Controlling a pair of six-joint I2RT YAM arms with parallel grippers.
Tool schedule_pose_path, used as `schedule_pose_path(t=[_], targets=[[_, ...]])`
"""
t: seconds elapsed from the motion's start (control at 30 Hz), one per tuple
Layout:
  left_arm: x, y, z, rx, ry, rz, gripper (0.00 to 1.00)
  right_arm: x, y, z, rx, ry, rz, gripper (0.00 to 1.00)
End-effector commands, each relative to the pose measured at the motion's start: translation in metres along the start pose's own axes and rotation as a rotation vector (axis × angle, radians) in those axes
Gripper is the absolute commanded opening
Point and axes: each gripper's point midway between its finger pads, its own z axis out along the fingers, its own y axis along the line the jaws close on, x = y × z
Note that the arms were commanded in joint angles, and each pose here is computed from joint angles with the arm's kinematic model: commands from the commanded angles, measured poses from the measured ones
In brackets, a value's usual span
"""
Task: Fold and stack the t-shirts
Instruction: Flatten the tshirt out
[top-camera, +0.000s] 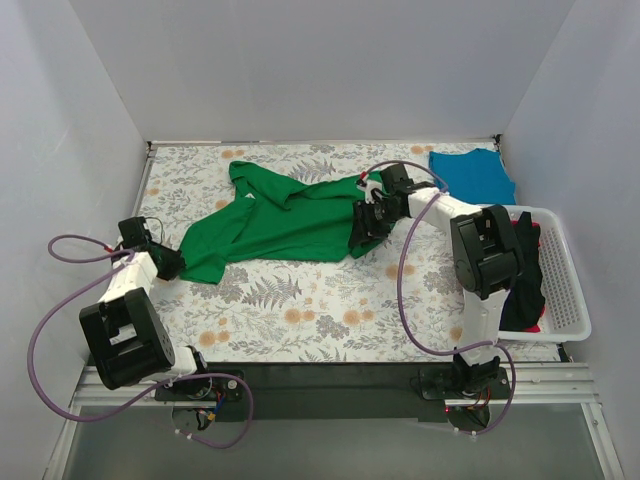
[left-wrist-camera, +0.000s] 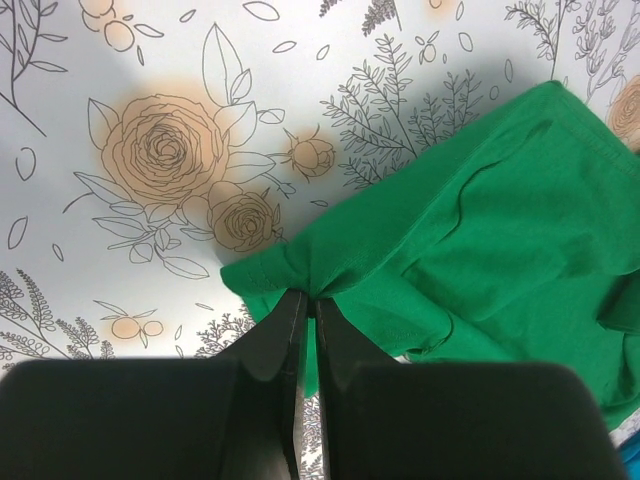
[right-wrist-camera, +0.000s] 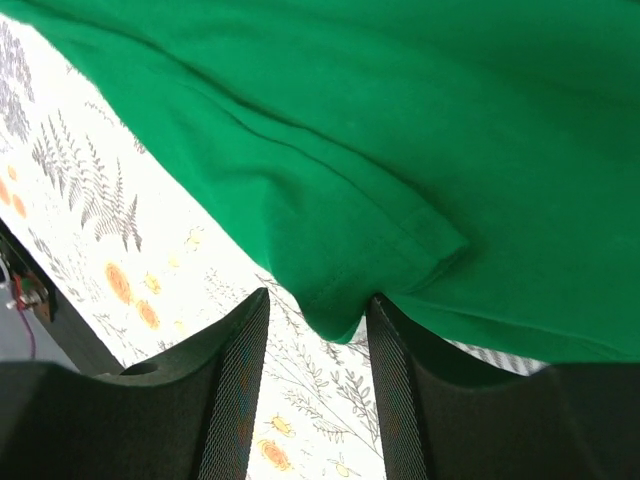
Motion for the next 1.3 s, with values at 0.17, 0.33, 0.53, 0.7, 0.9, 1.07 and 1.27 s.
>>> schedule_pose_path(t=[0.17, 0.33, 0.53, 0.7, 0.9, 1.07, 1.27], targets=[[-0.014, -0.023, -0.014, 0.067, -0.043, 0.028, 0.0, 0.049, 0.048, 0.005, 0.061, 0.103, -0.322, 0.49], [-0.015, -0.024, -0.014, 0.066, -0.05, 0.038, 0.0, 0.098, 0.038, -0.006, 0.277, 0.184, -0.454, 0.49], [-0.019, -0.024, -0.014, 0.053, -0.066, 0.04, 0.0, 0.113, 0.01, -0.047, 0.43, 0.16, -0.357, 0.49], [-0.021, -0.028, -0.015, 0.061, -0.064, 0.041, 0.0, 0.077, 0.02, -0.064, 0.233, 0.003, -0.194, 0.49], [-0.018, -0.029, -0.016, 0.065, -0.059, 0.047, 0.0, 0.008, 0.034, -0.053, 0.065, -0.147, -0.094, 0.53], [-0.015, -0.03, -0.017, 0.076, -0.053, 0.051, 0.0, -0.022, 0.022, -0.032, 0.036, -0.168, -0.038, 0.54], [-0.011, -0.028, -0.019, 0.076, -0.05, 0.061, 0.0, -0.03, 0.003, -0.015, 0.06, -0.159, -0.014, 0.52]])
